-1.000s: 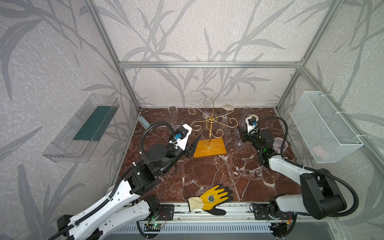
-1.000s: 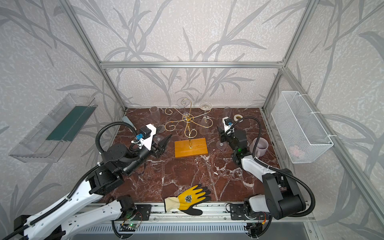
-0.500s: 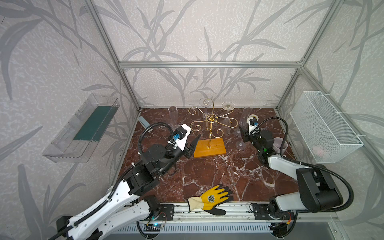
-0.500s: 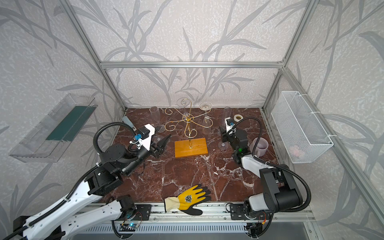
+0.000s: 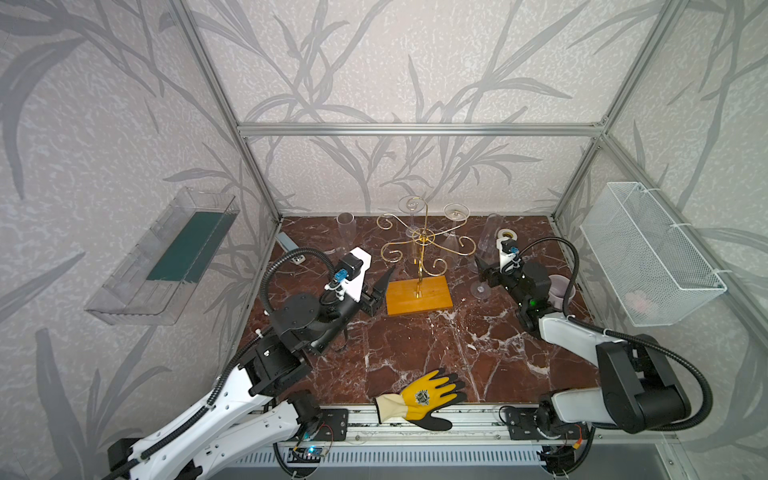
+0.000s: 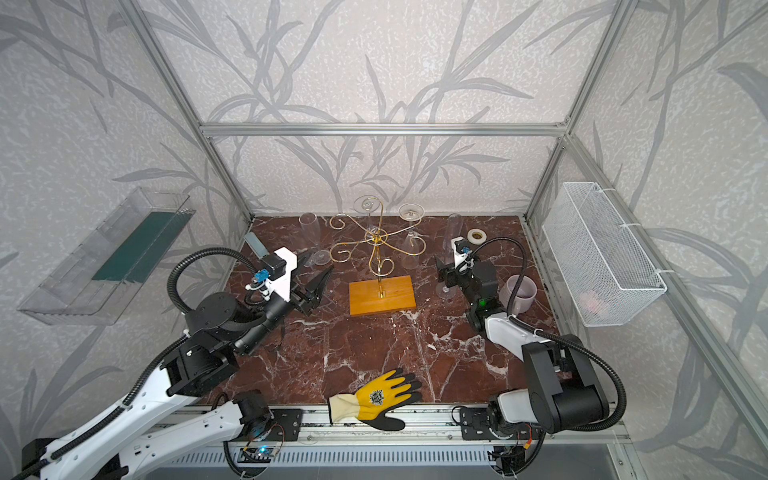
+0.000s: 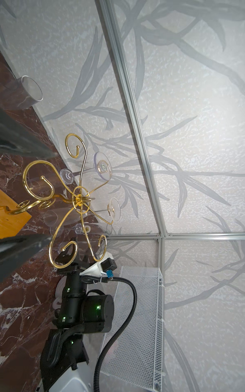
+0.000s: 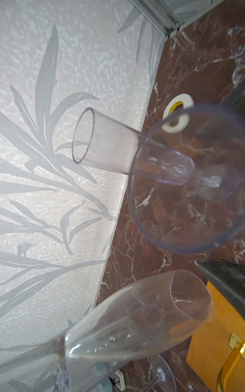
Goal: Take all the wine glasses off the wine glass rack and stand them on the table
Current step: 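Raise the right gripper away while the left arm lifts toward the far side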
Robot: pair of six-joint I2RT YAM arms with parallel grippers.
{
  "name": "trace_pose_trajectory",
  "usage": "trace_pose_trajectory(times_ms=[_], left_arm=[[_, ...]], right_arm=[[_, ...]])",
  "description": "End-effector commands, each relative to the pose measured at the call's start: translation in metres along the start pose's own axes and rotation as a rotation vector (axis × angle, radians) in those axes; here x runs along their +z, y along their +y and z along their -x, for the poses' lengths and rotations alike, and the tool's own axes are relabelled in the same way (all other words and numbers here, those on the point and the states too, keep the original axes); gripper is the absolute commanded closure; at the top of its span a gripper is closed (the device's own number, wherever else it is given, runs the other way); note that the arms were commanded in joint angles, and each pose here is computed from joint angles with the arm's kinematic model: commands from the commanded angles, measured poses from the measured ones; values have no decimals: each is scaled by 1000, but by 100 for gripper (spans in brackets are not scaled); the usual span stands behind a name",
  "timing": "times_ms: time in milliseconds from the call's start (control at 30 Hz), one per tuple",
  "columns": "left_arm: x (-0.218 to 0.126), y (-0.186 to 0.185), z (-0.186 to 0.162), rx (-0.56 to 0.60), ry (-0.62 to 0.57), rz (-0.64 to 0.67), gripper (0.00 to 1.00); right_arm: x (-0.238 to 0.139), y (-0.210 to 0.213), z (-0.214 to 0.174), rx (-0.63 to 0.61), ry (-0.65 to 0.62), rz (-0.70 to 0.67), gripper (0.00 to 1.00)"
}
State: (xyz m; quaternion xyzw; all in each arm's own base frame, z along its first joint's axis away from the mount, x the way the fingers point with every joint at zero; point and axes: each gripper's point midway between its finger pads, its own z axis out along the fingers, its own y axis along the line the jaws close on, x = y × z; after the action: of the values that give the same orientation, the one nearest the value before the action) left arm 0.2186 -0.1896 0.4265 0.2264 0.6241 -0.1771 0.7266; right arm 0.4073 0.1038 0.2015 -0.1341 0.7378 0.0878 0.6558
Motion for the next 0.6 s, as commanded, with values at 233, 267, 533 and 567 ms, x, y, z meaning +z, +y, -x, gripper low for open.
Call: trace_pose_trajectory(times_ms=[233,267,533,567], left_arm=[[-9,18,27,6,-57,74,41],[-9,19,26,15,-53,79,41],[-6,21,21,64,-19,93,41],[-4,23,19,78,-1,102,41]], right_arm=[[-27,-6,25,-7,-34,-30,8],[-30,-6,28,-6,-40,-27,8],[-62,-2,59,13,-64,-17,8],[-67,-2,63,17,-55,-16,8]])
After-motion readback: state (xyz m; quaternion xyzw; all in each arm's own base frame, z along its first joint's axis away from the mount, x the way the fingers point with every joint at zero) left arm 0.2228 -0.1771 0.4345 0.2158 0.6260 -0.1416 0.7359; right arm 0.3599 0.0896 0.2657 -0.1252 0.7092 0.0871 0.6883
